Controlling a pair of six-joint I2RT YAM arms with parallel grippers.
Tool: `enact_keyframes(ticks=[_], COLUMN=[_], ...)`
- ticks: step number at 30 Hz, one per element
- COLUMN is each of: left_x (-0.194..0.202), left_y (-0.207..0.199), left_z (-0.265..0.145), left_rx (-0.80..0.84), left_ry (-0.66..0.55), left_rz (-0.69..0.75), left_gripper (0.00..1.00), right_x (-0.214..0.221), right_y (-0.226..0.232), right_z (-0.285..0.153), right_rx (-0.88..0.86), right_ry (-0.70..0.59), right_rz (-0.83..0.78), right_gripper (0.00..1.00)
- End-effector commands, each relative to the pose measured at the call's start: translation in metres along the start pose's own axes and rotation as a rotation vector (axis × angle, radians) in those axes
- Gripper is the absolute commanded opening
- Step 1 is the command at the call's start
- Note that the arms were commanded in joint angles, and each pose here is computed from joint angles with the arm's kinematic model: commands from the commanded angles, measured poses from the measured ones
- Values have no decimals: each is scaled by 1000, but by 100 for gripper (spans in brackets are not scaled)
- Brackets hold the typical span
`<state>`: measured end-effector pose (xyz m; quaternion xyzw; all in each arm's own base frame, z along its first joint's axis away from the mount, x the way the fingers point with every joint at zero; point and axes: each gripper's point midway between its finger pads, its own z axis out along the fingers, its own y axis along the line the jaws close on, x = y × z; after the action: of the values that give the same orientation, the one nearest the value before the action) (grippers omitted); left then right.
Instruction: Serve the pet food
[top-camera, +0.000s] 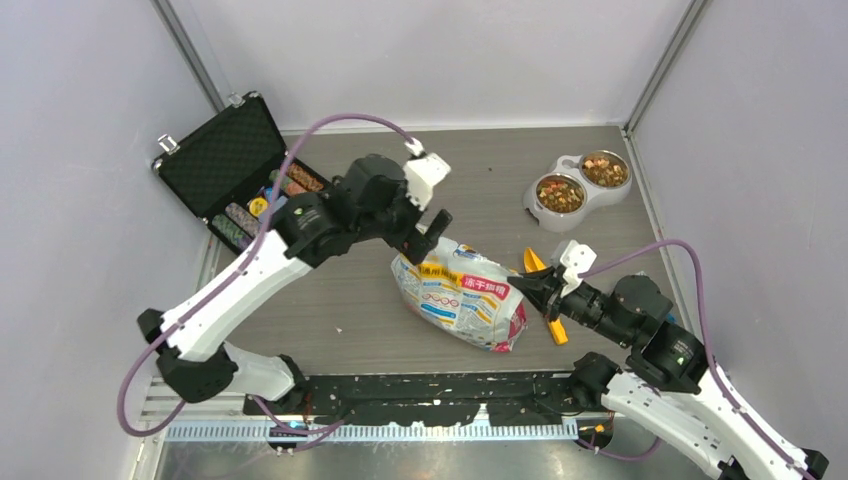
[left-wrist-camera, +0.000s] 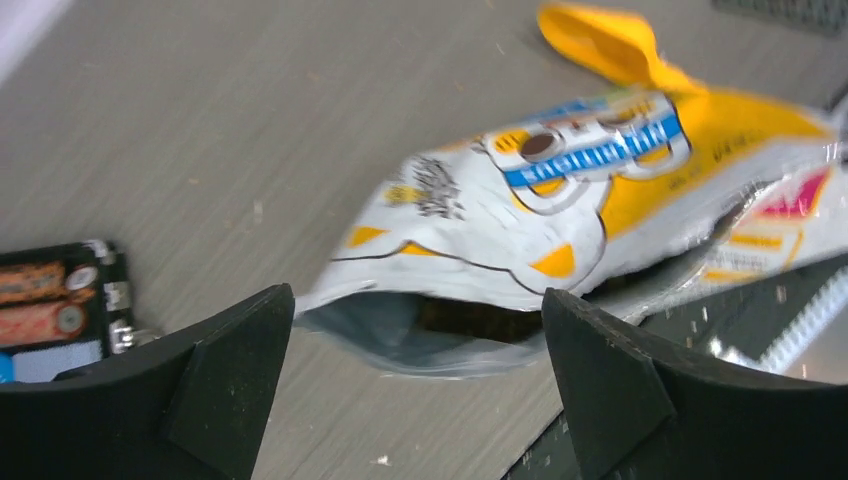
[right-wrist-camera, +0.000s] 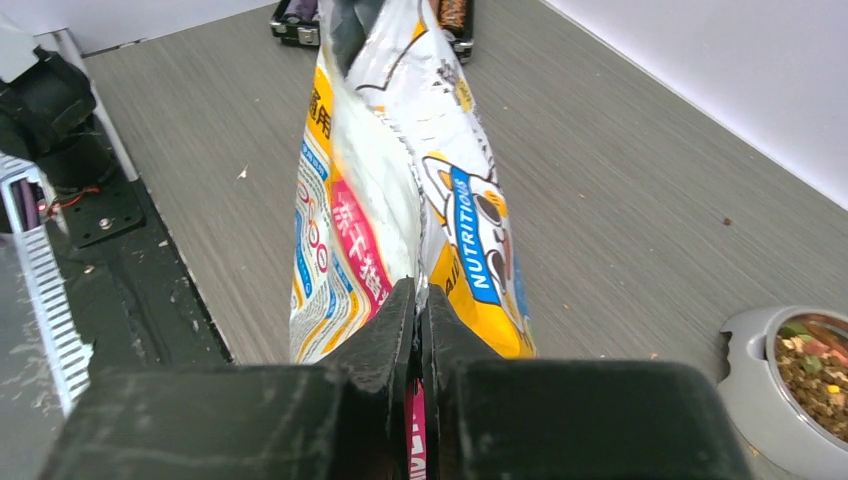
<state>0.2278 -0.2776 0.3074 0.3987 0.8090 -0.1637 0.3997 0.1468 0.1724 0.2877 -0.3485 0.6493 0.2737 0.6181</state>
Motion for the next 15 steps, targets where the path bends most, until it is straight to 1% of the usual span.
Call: enact_keyframes(ticks=[1, 3, 6, 8, 9, 11, 14, 15], left_x=[-54, -50, -28, -8, 6, 21, 25, 17], left_y=[52, 69, 87, 93, 96, 103, 102, 93], left_z=[-55, -67, -67, -58, -53, -45, -40, -38], left_rx=[-251, -305, -338, -307, -299, -282, -262, -195], left_ry=[-291, -314, -288, -239, -200, -165, -155, -164], left_rz=[-209, -317, -386, -469, -545, -683, -811, -797], left_gripper=[99, 99, 99, 99, 99, 99, 99, 98], right_x=[-99, -95, -92, -91, -90, -88, -86, -83], right_y=[-1, 0, 2, 2, 2, 2, 4, 6], right_z=[-26, -25, -24, -25, -26, -28, -28, -28], right_rx=[1, -3, -11, -13, -11, -10, -18, -29], right_ry=[-338, -331, -323, -316, -314, -307, -295, -283], right_rz=[-56, -48, -38, -31, -29, -22, -22, -32], right_gripper=[5, 5, 5, 5, 5, 5, 5, 5])
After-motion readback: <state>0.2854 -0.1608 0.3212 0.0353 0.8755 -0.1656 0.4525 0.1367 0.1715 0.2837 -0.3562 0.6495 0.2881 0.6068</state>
